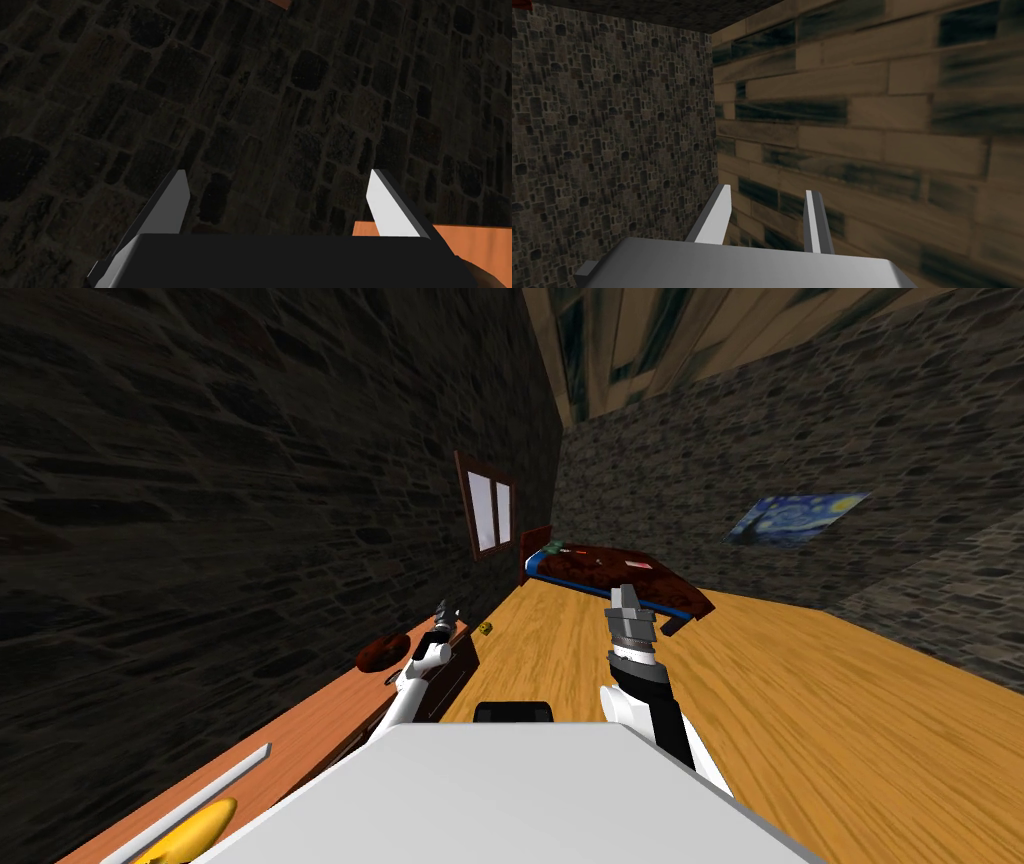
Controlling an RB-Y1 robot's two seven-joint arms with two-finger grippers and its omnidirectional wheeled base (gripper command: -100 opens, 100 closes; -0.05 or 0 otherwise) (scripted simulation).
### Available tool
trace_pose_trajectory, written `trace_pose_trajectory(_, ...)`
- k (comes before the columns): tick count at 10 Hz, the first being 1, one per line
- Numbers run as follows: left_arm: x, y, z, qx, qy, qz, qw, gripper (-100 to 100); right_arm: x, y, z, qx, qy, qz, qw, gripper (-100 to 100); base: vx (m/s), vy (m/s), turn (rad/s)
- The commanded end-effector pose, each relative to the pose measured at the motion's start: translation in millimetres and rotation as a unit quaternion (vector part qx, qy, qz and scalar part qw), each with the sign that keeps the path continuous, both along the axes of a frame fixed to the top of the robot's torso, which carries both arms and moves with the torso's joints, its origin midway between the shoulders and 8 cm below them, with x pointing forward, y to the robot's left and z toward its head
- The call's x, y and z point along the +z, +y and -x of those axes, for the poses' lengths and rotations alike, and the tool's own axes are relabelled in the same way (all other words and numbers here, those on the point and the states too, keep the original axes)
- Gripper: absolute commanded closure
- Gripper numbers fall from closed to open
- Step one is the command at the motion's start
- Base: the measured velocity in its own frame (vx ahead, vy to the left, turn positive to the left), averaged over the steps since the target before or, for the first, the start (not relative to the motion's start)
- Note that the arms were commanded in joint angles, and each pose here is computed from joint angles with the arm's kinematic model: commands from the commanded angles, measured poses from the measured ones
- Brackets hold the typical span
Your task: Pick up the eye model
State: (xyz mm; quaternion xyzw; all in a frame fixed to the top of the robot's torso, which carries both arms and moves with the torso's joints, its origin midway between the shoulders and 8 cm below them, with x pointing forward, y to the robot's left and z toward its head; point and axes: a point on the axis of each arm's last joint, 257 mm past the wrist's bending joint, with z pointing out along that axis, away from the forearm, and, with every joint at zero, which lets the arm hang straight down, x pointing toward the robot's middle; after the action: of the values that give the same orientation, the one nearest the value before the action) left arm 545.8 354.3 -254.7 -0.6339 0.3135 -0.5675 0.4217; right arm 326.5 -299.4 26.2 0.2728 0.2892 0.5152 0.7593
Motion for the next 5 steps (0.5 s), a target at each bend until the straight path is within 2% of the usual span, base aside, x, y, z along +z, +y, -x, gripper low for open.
trace_pose_trajectory(1, -19.1, 2.3, -1.5, 0.001, 0.025, 0.007, 0.9997, -100, 0.0, 0.0, 0.0, 0.0, 0.0, 0.0, 1.0, 0, 0.022, -0.005, 0.029)
trace_pose_trajectory(4, -71.9, 2.7, -5.9, 0.002, 0.097, 0.032, 0.9947, -100, 0.0, 0.0, 0.0, 0.0, 0.0, 0.0, 1.0, 0, 0.038, 0.017, 0.081)
trace_pose_trajectory(5, -75.3, 2.3, -5.1, 0.001, 0.102, 0.033, 0.9942, -100, 0.0, 0.0, 0.0, 0.0, 0.0, 0.0, 1.0, 0, 0.043, 0.025, 0.024)
